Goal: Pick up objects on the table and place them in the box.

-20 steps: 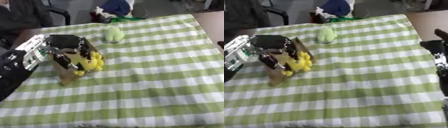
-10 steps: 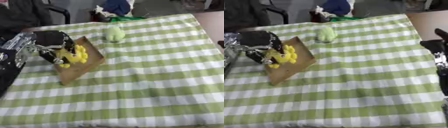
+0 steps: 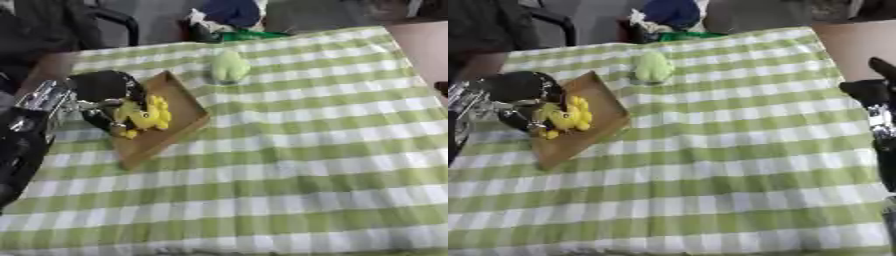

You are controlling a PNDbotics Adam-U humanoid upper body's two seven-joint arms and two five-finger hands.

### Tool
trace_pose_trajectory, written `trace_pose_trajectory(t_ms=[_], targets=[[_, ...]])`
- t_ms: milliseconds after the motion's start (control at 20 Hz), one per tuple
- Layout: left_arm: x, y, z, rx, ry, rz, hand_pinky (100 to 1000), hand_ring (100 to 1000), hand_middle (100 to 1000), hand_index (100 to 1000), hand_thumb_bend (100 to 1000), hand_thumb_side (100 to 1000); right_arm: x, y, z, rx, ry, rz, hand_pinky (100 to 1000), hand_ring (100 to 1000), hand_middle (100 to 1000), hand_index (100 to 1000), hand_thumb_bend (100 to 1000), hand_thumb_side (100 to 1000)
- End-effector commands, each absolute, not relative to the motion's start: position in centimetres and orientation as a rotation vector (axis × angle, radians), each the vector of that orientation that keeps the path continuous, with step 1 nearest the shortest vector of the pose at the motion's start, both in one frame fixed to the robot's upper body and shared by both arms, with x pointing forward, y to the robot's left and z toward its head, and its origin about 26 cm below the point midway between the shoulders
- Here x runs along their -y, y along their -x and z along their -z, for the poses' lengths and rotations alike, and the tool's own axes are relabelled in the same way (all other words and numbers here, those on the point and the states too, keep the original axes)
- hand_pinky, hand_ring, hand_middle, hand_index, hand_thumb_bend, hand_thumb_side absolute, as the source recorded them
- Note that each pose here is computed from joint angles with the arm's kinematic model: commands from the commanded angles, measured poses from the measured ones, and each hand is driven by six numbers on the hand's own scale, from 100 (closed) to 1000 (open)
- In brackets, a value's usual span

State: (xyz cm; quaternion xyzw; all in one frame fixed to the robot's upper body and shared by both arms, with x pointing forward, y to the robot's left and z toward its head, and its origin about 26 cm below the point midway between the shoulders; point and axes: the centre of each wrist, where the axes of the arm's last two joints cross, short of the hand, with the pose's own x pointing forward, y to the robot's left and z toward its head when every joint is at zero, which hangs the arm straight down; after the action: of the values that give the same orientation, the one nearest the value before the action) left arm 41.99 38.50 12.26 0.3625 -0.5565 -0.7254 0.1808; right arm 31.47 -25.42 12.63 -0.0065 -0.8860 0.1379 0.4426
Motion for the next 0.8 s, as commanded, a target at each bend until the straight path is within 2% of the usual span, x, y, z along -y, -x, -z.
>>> trace_pose_trajectory(t_ms=[50, 150, 250, 300, 350, 400, 550, 600, 650, 800], targets=[[-39.0, -42.2, -14.3, 1.607, -1.183, 2.001, 775, 671, 661, 741, 409, 102, 25.6, -31.5, -13.4, 2.224, 0.028, -0.347, 890, 780, 621, 926, 100, 661], [-38.9, -42.2, -14.7, 1.627, -1.238, 1.983, 787, 693, 684, 760, 499, 172, 25.6, -31.5, -13.4, 2.224, 0.029, -0.346, 890, 780, 621, 926, 100, 662], [-39.0, -42.2, -15.1, 1.638, -1.273, 1.972, 798, 709, 696, 773, 549, 216, 25.6, -31.5, -13.4, 2.223, 0.03, -0.346, 890, 780, 621, 926, 100, 662], [-39.0, -42.2, -15.3, 1.639, -1.284, 1.969, 803, 718, 701, 779, 435, 306, 25.6, -31.5, -13.4, 2.223, 0.03, -0.346, 890, 780, 621, 926, 100, 663], [-39.1, -42.2, -15.5, 1.642, -1.294, 1.965, 804, 720, 703, 781, 600, 271, 25.6, -31.5, -13.3, 2.222, 0.031, -0.345, 890, 780, 621, 926, 100, 663], [-39.1, -42.2, -15.8, 1.648, -1.3, 1.959, 804, 722, 705, 785, 615, 304, 25.6, -31.5, -13.3, 2.222, 0.031, -0.345, 891, 780, 621, 926, 100, 663], [-39.2, -42.1, -16.2, 1.689, -1.307, 1.893, 799, 720, 703, 787, 610, 368, 25.6, -31.5, -13.3, 2.221, 0.032, -0.345, 891, 780, 621, 926, 100, 663], [-39.2, -42.1, -16.4, 1.704, -1.31, 1.863, 798, 719, 702, 790, 544, 410, 25.6, -31.5, -13.3, 2.221, 0.032, -0.345, 891, 780, 622, 926, 100, 667], [-39.1, -42.1, -16.6, 1.716, -1.315, 1.831, 795, 717, 703, 792, 601, 397, 25.6, -31.5, -13.3, 2.222, 0.032, -0.345, 890, 780, 621, 926, 100, 663], [-38.4, -42.5, -16.8, 1.736, -1.304, 1.736, 780, 694, 690, 788, 565, 424, 25.6, -31.5, -13.3, 2.221, 0.03, -0.344, 891, 780, 621, 926, 100, 664]])
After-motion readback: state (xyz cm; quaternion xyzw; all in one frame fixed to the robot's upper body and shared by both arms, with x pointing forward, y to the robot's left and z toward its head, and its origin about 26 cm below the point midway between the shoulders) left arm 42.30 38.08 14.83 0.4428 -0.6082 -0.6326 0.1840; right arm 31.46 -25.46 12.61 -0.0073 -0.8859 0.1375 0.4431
